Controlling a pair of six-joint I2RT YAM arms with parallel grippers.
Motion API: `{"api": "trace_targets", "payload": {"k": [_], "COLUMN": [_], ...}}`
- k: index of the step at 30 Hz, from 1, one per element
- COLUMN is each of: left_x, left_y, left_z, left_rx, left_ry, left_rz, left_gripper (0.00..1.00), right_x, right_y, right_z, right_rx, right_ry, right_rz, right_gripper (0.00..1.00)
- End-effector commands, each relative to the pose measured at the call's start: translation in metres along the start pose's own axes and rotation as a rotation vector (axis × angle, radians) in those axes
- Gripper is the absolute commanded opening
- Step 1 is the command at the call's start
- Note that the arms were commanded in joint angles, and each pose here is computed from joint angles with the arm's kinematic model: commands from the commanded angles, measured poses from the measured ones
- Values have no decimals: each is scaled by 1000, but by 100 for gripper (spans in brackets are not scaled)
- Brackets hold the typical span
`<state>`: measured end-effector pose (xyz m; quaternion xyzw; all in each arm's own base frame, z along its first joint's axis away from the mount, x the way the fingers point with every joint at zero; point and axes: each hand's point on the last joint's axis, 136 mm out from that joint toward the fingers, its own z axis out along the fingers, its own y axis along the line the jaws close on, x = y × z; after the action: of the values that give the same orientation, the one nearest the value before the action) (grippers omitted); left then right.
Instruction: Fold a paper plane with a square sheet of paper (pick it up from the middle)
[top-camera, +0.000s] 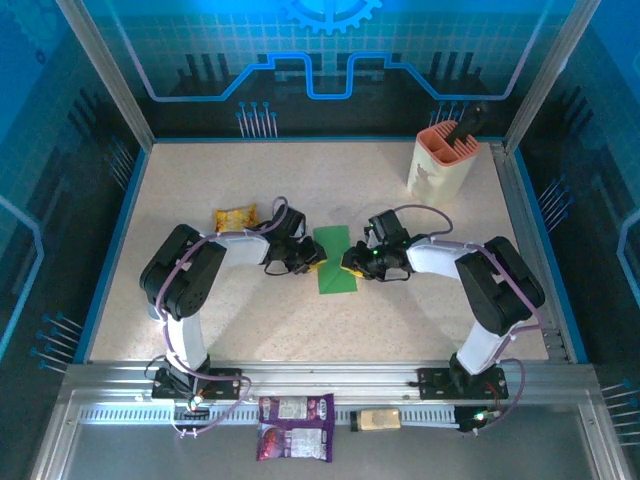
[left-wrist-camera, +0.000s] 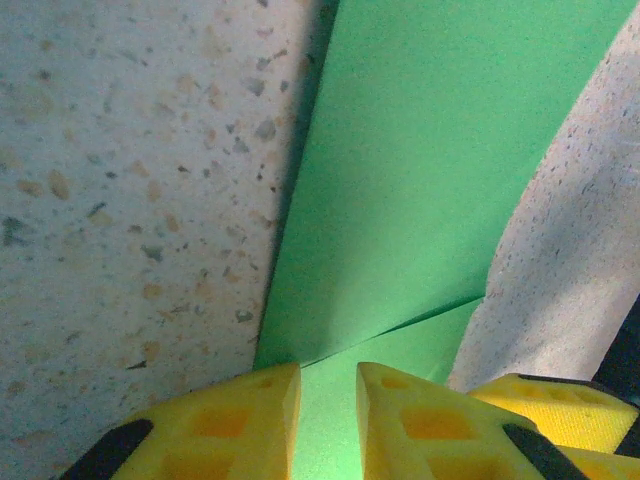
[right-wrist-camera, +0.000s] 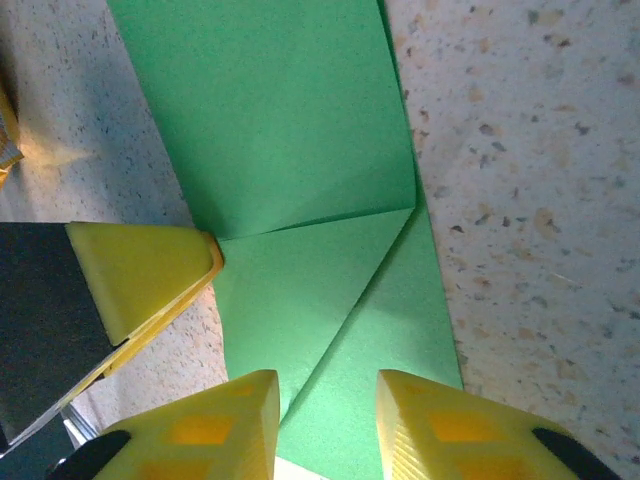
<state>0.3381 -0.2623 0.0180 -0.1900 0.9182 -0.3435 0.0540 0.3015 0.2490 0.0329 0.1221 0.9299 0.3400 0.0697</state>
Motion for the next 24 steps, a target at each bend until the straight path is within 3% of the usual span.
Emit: {"api": "trace_targets", "payload": {"k": [1,24], "left_x": [5,7], "left_y": [31,35], "left_z": [9,10], "left_rx": [-82,-80], "left_ry": [15,19], "left_rz": [-48,-75], "left_gripper": [24,23], "right_x": [-3,-4], "right_y": [4,3], "right_z": [5,22], "right_rx": [6,10], "right_ry": [-9,-17], "right_rz": [18,75], "right_gripper": [31,26]}}
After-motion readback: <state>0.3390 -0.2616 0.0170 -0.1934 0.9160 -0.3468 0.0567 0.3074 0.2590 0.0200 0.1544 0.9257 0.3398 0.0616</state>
